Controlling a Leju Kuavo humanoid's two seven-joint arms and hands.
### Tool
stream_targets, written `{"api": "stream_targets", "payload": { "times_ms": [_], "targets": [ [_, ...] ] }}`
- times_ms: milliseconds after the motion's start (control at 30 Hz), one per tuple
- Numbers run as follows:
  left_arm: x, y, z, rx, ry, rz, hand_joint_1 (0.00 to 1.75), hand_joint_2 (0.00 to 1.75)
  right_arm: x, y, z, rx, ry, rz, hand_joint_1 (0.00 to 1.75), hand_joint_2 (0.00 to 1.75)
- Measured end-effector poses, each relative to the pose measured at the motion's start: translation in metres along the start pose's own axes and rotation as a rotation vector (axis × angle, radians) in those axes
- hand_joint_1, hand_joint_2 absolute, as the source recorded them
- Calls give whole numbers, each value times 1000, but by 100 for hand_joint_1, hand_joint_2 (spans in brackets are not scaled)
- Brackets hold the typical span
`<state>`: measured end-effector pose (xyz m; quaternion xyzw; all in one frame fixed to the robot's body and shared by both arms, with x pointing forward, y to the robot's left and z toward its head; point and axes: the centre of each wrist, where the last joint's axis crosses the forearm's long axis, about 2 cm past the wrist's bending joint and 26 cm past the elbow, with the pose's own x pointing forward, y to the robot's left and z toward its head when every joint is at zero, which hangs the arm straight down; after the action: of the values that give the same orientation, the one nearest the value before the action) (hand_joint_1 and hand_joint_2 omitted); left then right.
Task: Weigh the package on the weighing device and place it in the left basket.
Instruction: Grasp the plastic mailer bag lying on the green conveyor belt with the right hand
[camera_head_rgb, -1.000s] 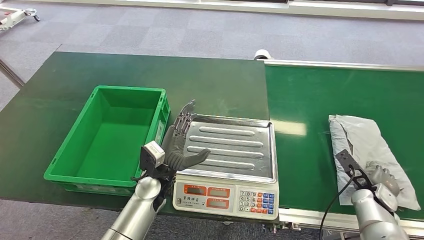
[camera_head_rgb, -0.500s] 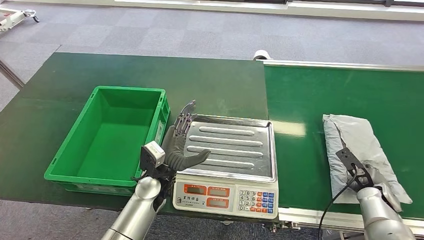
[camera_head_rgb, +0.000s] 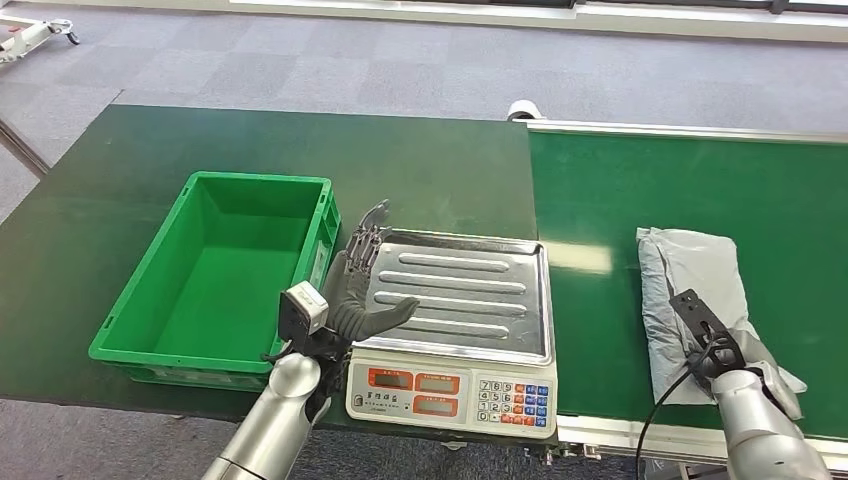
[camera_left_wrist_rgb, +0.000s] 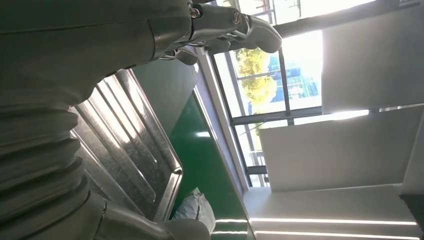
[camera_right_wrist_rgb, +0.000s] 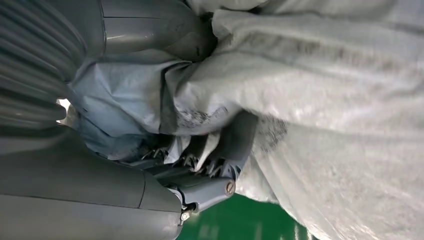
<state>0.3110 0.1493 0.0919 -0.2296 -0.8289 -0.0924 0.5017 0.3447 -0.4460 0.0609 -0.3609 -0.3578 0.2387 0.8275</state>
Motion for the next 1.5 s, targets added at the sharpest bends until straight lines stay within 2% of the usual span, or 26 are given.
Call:
{"api": "stream_targets", "payload": {
  "times_ms": [767,1000,1133,1233,1333,1433,1500],
  "targets": [
    [0,2,1,11,1,-3,0,175,10,8,2,6,-48,-28,175,175],
    [0,2,2,15,1,-5,0,175,14,11,3,-32,-113,-67,175,175],
    [1,1,3,20,-3,-5,0,175,20,10,4,-144,-199,-118,175,175],
    [2,2,5,27,-7,-5,0,175,25,7,6,-290,-311,-169,175,175],
    [3,2,4,29,-13,-5,0,175,31,2,9,-503,-460,-231,175,175],
    [3,2,3,31,-16,-2,0,175,34,-4,18,-795,-568,-350,175,175],
    [3,2,3,32,-17,0,0,175,43,-8,27,-913,-633,-397,175,175]
  ]
}}
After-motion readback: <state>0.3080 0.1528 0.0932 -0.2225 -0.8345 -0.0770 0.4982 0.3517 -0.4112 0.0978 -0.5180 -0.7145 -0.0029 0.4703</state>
